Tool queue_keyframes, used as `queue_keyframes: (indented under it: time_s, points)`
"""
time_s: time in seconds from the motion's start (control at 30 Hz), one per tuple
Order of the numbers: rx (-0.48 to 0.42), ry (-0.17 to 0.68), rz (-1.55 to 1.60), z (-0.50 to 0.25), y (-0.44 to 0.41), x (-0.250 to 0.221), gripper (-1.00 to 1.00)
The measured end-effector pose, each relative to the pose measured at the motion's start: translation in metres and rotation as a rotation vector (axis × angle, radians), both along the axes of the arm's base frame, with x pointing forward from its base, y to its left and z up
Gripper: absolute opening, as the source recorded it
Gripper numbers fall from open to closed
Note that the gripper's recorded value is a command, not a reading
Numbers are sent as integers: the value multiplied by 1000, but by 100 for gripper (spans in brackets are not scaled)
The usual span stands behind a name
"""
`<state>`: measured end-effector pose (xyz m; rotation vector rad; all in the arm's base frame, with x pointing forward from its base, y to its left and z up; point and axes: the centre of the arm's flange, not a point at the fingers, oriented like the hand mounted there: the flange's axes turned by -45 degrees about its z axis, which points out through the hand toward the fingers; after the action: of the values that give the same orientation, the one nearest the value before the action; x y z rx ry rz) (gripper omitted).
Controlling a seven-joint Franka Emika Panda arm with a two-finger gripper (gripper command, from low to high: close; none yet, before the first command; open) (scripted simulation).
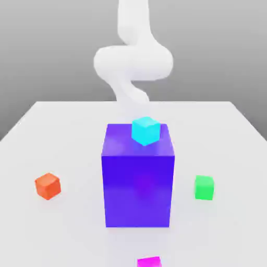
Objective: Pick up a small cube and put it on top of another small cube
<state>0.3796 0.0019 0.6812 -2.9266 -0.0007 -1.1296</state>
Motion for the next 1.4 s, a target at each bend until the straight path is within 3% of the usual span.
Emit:
queue_keyframes:
  time_s: [0.27, 0.53, 0.93, 1.1, 1.13, 1.4]
  points:
    - [-20, 204, 43, -114, 8, 90, 0]
    - [-39, 404, 87, -247, 18, 144, 0]
    - [-66, 703, 158, -466, 32, 153, 0]
    - [-69, 733, 165, -541, 33, 150, 0]
    - [-69, 734, 165, -550, 33, 149, -100]
    - [-69, 735, 165, -540, 33, 149, -100]
